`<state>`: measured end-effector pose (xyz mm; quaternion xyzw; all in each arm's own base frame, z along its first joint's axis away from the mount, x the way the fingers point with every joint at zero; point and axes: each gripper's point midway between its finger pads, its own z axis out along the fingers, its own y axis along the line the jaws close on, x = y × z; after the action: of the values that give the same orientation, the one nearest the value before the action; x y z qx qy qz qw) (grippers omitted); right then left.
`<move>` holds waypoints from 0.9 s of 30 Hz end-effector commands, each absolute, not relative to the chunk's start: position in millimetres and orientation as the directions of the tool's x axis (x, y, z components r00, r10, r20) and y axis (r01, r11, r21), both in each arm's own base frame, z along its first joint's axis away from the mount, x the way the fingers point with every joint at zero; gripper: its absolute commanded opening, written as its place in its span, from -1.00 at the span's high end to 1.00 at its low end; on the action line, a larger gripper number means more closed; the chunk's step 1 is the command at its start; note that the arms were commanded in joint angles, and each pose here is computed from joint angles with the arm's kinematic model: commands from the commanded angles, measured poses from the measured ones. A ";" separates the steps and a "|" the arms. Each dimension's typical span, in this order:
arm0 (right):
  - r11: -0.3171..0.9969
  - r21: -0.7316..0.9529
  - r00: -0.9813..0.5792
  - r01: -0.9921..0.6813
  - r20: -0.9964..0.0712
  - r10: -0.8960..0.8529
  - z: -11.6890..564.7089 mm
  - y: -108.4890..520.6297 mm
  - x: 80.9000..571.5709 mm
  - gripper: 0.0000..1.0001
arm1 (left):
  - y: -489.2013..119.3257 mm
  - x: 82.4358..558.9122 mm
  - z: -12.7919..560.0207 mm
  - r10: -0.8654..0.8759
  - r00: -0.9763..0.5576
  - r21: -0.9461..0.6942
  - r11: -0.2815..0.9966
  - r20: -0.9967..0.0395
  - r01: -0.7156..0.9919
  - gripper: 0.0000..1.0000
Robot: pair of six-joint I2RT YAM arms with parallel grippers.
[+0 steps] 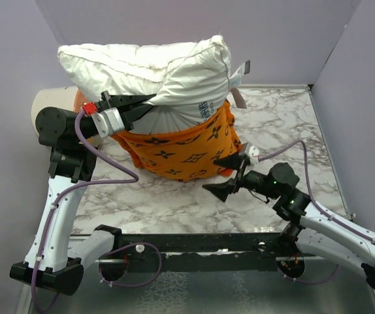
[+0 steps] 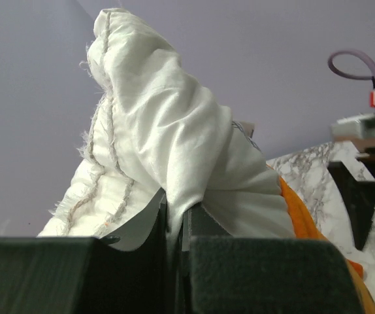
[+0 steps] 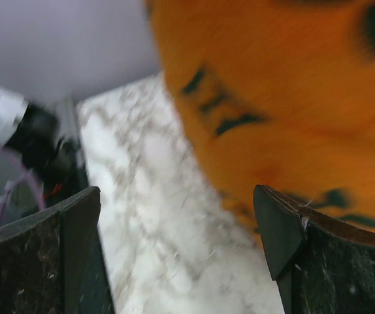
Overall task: Remove the pillowcase from the pillow
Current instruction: Remove the pillow from the pillowcase.
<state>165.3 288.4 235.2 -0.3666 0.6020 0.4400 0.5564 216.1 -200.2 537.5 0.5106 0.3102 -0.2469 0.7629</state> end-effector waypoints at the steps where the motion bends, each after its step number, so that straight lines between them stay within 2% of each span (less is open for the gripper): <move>1: 0.558 0.193 -0.027 -0.807 -0.956 0.292 332.2 247.9 219.9 -1.00 | -196.8 185.0 557.7 -0.091 0.727 0.663 0.345 -0.681 0.664 1.00; 4: 0.600 0.248 -0.010 -0.760 -0.929 0.370 363.3 221.0 251.3 -1.00 | -195.0 181.4 555.5 -0.067 0.739 0.680 0.343 -0.671 0.648 1.00; 7: 0.656 0.357 -0.056 -0.665 -0.900 0.433 367.6 186.9 295.5 -1.00 | -193.2 176.8 554.9 -0.048 0.752 0.698 0.338 -0.657 0.631 1.00; 9: 0.638 0.472 -0.131 -0.608 -0.852 0.506 362.2 165.5 324.2 -0.98 | -192.3 174.6 557.0 -0.041 0.760 0.706 0.339 -0.649 0.621 1.00; 11: 0.576 0.526 -0.169 -0.626 -0.812 0.559 357.9 155.4 340.6 -0.95 | -191.7 173.2 559.7 -0.034 0.764 0.712 0.338 -0.644 0.616 1.00; 18: 0.406 0.450 -0.257 -0.796 -0.857 0.446 330.9 188.0 362.9 -0.89 | -189.5 171.6 572.3 -0.021 0.786 0.732 0.350 -0.617 0.584 1.00; 27: 0.377 0.497 -0.364 -0.782 -0.854 0.372 278.7 200.7 388.4 -0.83 | -188.7 181.1 575.2 -0.001 0.802 0.745 0.369 -0.598 0.556 1.00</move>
<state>391.4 188.3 276.8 -0.1101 0.6501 0.5154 0.5474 199.1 -196.1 532.6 0.5370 0.3258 -0.2328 0.7425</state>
